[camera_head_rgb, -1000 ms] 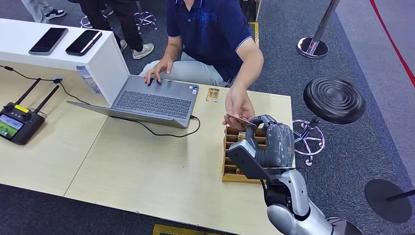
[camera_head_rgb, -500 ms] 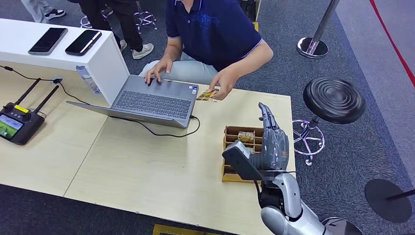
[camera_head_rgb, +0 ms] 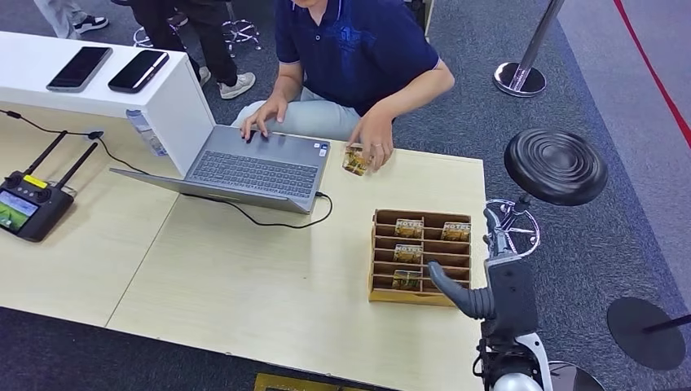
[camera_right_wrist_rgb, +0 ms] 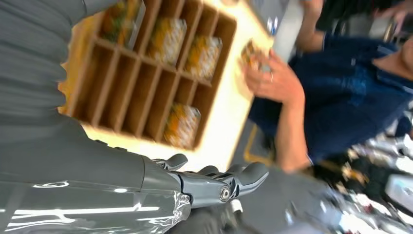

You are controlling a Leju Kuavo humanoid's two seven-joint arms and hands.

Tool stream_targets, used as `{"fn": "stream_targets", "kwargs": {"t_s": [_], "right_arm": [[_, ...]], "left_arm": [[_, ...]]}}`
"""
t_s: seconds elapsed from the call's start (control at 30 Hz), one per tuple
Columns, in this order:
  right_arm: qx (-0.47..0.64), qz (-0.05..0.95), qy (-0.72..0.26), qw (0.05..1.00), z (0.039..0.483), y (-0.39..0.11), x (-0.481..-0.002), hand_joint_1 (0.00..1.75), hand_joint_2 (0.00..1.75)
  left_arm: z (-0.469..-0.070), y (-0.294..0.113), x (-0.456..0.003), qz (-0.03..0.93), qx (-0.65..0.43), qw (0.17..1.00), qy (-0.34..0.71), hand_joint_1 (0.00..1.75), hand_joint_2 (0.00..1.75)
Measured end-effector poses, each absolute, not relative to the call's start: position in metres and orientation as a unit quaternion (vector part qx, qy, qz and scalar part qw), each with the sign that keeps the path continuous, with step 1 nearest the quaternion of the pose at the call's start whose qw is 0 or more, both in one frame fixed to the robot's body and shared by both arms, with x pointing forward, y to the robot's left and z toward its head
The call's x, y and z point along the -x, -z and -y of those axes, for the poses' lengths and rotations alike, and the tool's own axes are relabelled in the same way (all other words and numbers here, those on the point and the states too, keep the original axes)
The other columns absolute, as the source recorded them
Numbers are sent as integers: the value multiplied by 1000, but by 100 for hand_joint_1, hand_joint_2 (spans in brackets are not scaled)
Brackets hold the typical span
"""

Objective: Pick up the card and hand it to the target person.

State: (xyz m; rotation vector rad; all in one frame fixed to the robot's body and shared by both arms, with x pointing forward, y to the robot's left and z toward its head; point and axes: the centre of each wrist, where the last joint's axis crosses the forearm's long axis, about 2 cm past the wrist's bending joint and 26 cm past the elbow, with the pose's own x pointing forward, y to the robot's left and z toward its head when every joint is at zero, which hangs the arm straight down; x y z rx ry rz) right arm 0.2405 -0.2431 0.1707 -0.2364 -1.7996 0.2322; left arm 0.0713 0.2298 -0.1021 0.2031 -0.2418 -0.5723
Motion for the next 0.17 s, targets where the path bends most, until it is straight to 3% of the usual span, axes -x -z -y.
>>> {"fn": "stream_targets", "kwargs": {"t_s": [0.17], "right_arm": [[20, 761, -76, 644, 261, -165, -230, 0, 175]], "left_arm": [[-231, 102, -71, 119, -100, 948, 278, 0, 0]]}}
